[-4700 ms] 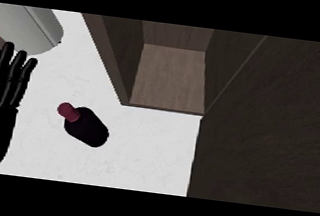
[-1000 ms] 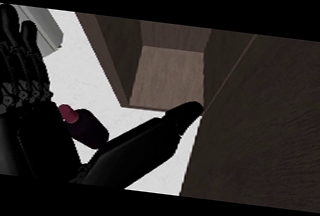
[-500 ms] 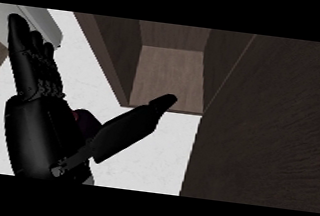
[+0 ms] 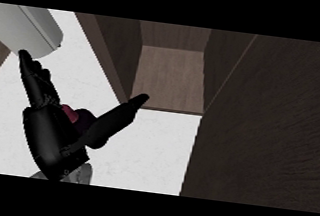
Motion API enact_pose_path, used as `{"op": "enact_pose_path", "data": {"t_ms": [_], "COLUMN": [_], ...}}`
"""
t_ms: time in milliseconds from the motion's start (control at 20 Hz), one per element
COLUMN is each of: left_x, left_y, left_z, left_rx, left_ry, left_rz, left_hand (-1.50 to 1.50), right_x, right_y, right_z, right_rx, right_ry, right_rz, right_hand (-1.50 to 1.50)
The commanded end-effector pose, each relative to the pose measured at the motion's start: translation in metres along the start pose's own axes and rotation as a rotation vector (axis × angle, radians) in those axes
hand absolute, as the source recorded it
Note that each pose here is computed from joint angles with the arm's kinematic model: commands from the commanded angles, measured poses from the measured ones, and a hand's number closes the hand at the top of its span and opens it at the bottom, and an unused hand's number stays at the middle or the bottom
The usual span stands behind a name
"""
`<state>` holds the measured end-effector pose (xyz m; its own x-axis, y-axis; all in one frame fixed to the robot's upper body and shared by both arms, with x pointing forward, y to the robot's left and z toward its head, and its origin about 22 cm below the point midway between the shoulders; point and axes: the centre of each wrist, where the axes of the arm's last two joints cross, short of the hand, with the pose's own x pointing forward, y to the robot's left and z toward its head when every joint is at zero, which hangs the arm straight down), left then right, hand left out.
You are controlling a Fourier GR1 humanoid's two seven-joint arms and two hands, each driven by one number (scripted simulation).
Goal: Pick up the wine, place it into the cabinet and close the cabinet
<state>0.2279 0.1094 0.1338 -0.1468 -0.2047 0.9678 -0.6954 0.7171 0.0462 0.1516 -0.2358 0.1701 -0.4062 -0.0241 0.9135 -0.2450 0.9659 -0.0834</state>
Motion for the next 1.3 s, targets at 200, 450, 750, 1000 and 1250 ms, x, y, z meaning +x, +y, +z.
{"op": "enact_pose_path", "data": {"t_ms": [200,450,750,1000,1250], "left_x": [-0.048,-0.065,-0.091,-0.109,-0.120], "left_y": [0.023,0.035,0.064,0.068,0.067], "left_z": [0.000,0.013,0.016,0.023,0.024], "left_rx": [0.073,0.068,0.088,0.090,0.110], "left_ry": [0.060,0.105,0.106,0.124,0.172], "left_rz": [0.001,-0.002,-0.029,-0.053,-0.064], "left_hand": [-1.50,-1.50,-1.50,-1.50,-1.50], "right_x": [0.021,0.020,-0.002,0.014,0.012], "right_y": [-0.003,-0.006,-0.005,-0.006,-0.005], "right_z": [0.015,0.016,0.001,0.010,0.021], "right_rx": [0.053,0.047,0.049,0.073,0.065], "right_ry": [-0.022,-0.018,-0.026,-0.015,-0.023], "right_rz": [-0.068,-0.074,-0.095,-0.097,-0.110], "right_hand": [-1.50,-1.50,-1.50,-1.50,-1.50]}}
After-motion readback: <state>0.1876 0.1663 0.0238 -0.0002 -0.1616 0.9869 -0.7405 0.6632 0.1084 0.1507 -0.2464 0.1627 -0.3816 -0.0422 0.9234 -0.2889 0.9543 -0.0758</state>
